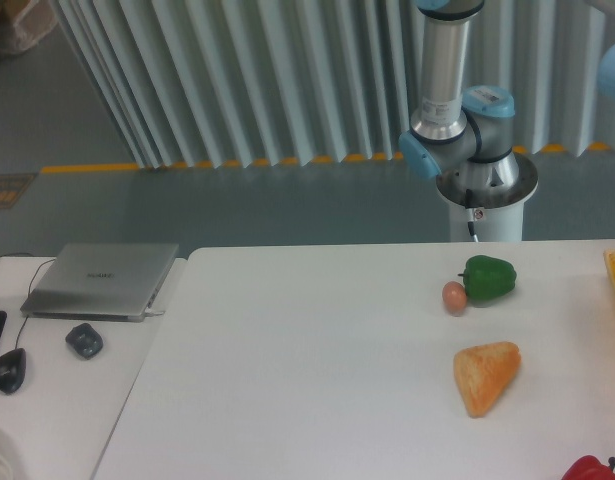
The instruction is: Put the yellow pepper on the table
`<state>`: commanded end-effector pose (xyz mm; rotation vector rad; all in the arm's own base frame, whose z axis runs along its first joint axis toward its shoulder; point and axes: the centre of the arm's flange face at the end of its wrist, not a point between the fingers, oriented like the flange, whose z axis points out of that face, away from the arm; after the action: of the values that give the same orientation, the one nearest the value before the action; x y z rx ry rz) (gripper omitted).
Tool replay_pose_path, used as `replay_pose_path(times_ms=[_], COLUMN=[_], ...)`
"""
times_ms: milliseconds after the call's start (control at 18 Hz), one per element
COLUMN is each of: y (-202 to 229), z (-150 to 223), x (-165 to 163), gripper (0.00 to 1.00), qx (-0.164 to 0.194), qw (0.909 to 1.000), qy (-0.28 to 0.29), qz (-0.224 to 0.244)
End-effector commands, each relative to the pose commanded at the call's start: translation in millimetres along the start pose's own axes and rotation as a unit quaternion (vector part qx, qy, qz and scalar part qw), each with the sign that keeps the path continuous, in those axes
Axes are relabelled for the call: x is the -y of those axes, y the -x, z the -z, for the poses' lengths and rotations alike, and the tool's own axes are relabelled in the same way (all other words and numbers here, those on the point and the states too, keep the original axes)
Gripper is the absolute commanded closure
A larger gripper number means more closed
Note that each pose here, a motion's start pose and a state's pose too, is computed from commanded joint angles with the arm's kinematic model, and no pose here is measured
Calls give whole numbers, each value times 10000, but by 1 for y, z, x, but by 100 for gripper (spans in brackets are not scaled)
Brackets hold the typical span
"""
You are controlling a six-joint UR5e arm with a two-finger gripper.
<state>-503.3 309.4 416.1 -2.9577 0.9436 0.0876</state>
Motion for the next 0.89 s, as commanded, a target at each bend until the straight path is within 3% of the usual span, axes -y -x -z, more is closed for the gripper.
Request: replay_pose_path(times_ms=[167,444,889], y=[0,1,15], z=[0,-12,-35], x=[-1,-13,-43], gripper=[0,0,0], qx=[-18,-293,-223], qw=[10000,9970,9985], qy=[58,546,494], qz=[-15,-461,-124])
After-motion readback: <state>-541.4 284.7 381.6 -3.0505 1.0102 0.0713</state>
